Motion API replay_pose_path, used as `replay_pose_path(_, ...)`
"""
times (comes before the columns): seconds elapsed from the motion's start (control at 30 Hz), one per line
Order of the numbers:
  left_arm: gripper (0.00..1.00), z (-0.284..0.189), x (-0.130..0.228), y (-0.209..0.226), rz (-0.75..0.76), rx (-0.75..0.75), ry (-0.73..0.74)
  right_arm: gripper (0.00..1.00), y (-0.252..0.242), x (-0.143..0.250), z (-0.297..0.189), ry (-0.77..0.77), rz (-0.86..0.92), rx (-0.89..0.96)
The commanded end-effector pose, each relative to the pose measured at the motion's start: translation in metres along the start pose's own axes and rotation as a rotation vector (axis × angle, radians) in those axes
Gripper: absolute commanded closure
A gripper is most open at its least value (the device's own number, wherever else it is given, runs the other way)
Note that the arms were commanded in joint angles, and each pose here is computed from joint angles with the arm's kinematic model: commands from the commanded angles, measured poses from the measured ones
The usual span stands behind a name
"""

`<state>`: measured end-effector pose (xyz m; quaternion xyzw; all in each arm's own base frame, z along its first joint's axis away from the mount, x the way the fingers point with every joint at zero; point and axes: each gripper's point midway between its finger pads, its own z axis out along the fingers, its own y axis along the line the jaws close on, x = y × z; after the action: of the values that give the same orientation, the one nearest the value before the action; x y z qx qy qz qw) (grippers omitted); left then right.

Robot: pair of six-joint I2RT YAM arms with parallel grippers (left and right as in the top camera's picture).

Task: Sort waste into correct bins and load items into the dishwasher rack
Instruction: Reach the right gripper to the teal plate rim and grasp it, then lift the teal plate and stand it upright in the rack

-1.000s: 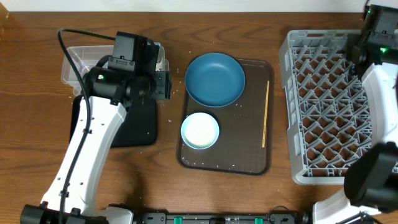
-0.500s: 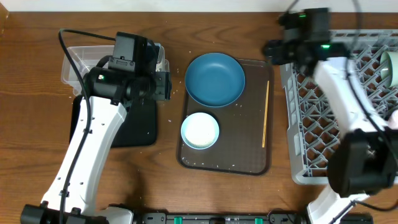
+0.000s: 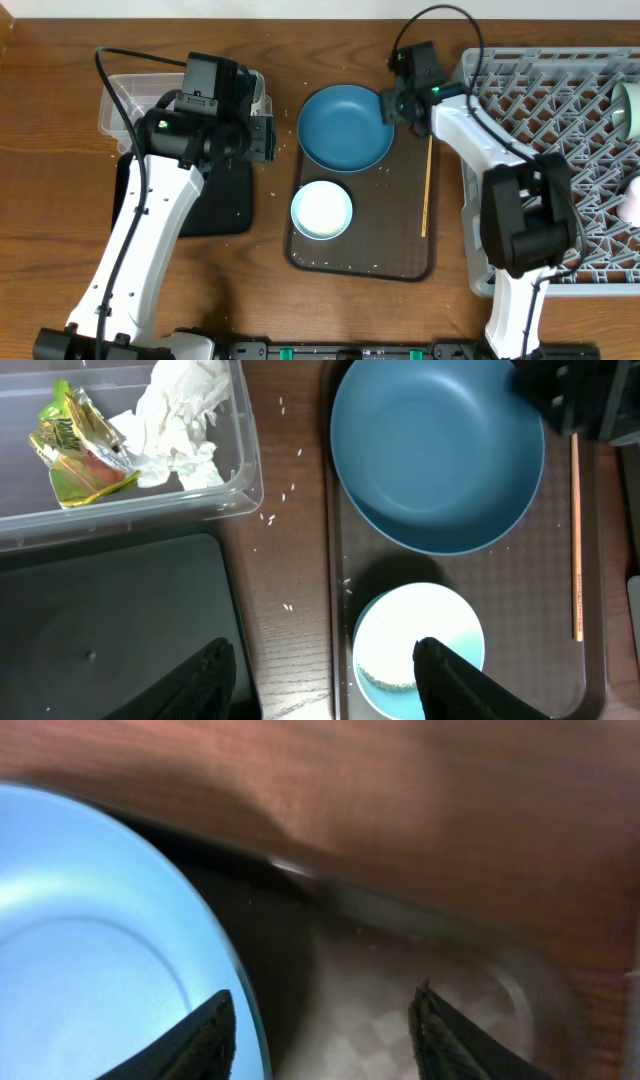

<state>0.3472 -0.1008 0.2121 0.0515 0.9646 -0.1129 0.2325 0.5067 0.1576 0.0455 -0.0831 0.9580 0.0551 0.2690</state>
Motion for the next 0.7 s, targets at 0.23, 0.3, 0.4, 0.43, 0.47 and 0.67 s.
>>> replay_pose_path(0.23,0.4,0.005,0.004,0.003,0.004,-0.012,0.019,0.94,0.002,0.013,0.015,0.034,0.021,0.024)
replay_pose_path(0.3,0.4,0.005,0.004,0.003,0.004,-0.012,0.019,0.99,-0.004,0.002,0.006,0.001,0.027,0.045)
replay_pose_path(0.4,0.4,0.005,0.004,0.003,0.004,-0.011,0.018,0.99,-0.018,-0.019,-0.017,-0.066,0.044,0.086)
replay_pose_path(0.43,0.4,0.005,0.004,0.003,0.004,-0.011,0.018,0.99,-0.025,-0.027,-0.028,-0.092,0.053,0.107)
replay_pose_path(0.47,0.4,0.005,0.004,0.003,0.004,-0.012,0.019,0.99,-0.031,-0.034,-0.038,-0.118,0.061,0.126)
replay_pose_path(0.67,0.4,0.005,0.004,0.003,0.004,-0.012,0.019,0.99,-0.085,-0.083,-0.128,-0.312,0.057,0.281)
